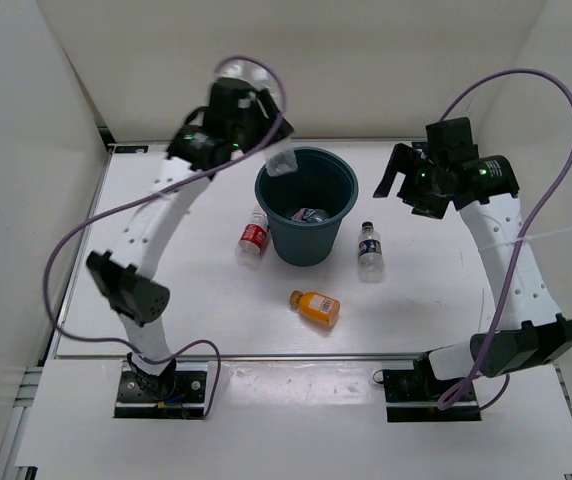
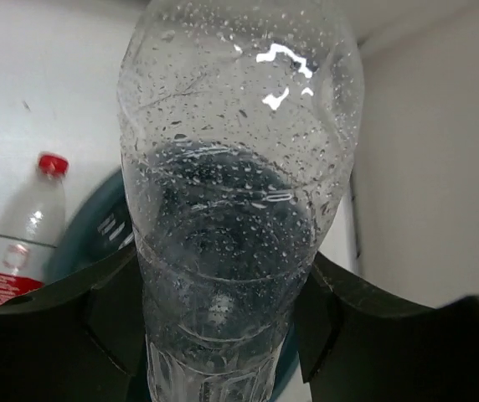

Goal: Put the plastic bottles in the bin

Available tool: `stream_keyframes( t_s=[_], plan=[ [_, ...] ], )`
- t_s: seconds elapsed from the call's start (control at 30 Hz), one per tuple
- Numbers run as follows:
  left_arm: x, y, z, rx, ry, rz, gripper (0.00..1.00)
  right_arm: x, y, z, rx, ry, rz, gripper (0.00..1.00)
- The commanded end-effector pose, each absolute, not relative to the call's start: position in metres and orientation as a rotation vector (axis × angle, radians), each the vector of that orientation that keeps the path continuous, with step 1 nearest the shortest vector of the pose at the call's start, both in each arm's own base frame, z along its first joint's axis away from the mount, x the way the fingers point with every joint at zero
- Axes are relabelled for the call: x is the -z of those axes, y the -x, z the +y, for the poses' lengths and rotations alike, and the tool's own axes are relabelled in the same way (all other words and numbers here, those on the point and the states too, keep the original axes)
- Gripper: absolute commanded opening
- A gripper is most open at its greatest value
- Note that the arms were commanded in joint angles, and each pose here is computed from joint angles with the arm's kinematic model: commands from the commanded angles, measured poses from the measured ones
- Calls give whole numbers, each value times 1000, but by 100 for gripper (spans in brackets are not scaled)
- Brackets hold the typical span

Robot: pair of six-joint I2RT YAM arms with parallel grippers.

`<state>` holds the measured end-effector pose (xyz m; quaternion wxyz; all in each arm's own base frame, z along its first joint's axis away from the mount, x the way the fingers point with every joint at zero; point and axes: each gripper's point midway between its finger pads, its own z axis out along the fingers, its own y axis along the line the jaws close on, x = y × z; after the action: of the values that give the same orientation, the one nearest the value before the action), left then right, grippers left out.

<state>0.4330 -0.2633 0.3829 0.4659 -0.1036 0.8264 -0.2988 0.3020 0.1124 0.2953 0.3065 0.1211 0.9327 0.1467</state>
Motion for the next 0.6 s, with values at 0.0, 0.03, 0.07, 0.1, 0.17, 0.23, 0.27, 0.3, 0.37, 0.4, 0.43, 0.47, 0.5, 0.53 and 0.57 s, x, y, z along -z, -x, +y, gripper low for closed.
stream_keyframes(
  t_s=[0.0,0.03,0.07,0.1,0.17,0.23,0.27,0.3,0.37,0.4,0.43,0.47,0.5,0.53,0.57],
  plan=[
    [-349,-419,-306,702,89,2140,42,-310,-303,104,-460,-350,2381,100],
    [-347,-413,-317,694,57,2148,44,-306,-303,102,-463,-360,2392,100],
    [-344,-414,-318,665,50,2153,46,-307,-303,99,-462,-368,2381,100],
    [-348,-412,-320,659,49,2147,49,-298,-303,95,-448,-390,2400,100],
    [-343,-408,-318,607,71,2162,61,-283,-305,91,-415,-438,2427,100],
    [-370,-403,-303,595,123,2093,100,-252,-312,81,-354,-558,2494,100],
    [-382,-404,-301,614,133,2049,100,-240,-310,82,-344,-596,2531,100],
    [-386,-402,-299,624,135,2033,100,-232,-315,77,-336,-639,2537,100],
    [-418,-394,-290,665,140,1941,100,-209,-325,78,-314,-626,2577,100],
    [-428,-390,-287,672,133,1915,100,-201,-327,78,-300,-613,2601,100],
    [-440,-383,-282,688,136,1889,100,-177,-331,72,-222,-640,2659,100],
    [-446,-380,-279,686,126,1877,100,-165,-330,68,-154,-645,2694,100],
    [-442,-381,-273,667,122,1883,100,-149,-327,65,-111,-645,2740,100],
    [-448,-377,-261,664,137,1868,100,-131,-329,68,-75,-611,2782,100],
    [-447,-375,-254,649,137,1870,100,-122,-328,73,-71,-570,2800,100]
  ],
)
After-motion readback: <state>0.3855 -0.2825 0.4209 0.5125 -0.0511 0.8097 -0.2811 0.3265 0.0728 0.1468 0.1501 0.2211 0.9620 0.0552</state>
